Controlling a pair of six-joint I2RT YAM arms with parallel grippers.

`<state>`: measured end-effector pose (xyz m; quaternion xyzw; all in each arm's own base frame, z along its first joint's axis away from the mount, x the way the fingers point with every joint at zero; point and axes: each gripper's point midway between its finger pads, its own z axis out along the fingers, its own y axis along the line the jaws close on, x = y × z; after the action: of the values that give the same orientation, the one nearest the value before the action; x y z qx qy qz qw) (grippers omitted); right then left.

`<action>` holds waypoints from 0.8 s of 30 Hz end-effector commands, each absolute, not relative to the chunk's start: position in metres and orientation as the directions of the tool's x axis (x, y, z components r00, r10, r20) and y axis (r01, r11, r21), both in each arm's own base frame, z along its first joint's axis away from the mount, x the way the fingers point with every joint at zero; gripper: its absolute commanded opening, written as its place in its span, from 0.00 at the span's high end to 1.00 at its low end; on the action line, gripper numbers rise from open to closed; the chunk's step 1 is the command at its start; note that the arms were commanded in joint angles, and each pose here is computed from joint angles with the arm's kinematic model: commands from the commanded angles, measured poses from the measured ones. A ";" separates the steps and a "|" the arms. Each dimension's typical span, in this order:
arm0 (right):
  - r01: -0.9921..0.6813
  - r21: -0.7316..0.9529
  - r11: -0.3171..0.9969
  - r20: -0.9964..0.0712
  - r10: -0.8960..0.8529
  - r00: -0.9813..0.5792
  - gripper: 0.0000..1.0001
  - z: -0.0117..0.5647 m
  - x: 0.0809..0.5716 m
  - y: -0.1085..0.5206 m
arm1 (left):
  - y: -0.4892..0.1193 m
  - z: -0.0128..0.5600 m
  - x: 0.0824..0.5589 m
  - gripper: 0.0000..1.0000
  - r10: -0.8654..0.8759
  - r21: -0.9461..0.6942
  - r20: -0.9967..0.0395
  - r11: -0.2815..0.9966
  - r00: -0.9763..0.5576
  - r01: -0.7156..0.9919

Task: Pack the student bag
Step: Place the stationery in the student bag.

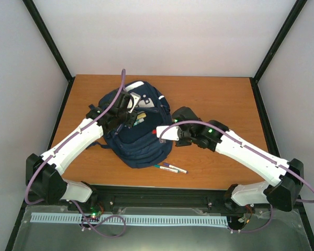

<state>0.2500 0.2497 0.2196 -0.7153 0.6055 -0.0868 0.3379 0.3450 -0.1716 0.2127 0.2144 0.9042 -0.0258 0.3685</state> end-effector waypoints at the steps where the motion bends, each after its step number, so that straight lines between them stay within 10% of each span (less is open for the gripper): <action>1: -0.649 -0.745 -0.154 -0.126 -0.923 0.364 0.97 0.246 0.272 0.267 | -0.170 0.242 0.361 0.89 0.317 0.107 -0.742 0.926 -0.591 0.362; 24: -0.506 -0.755 -0.417 0.108 -0.840 0.531 0.97 0.197 0.302 0.371 | -0.168 0.248 0.358 0.89 0.304 0.098 -0.747 0.930 -0.592 0.354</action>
<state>0.2920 0.3521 0.1894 -0.8093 0.4349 -0.2267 0.3233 0.3448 -0.1692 0.2136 0.2125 0.9054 -0.0202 0.3671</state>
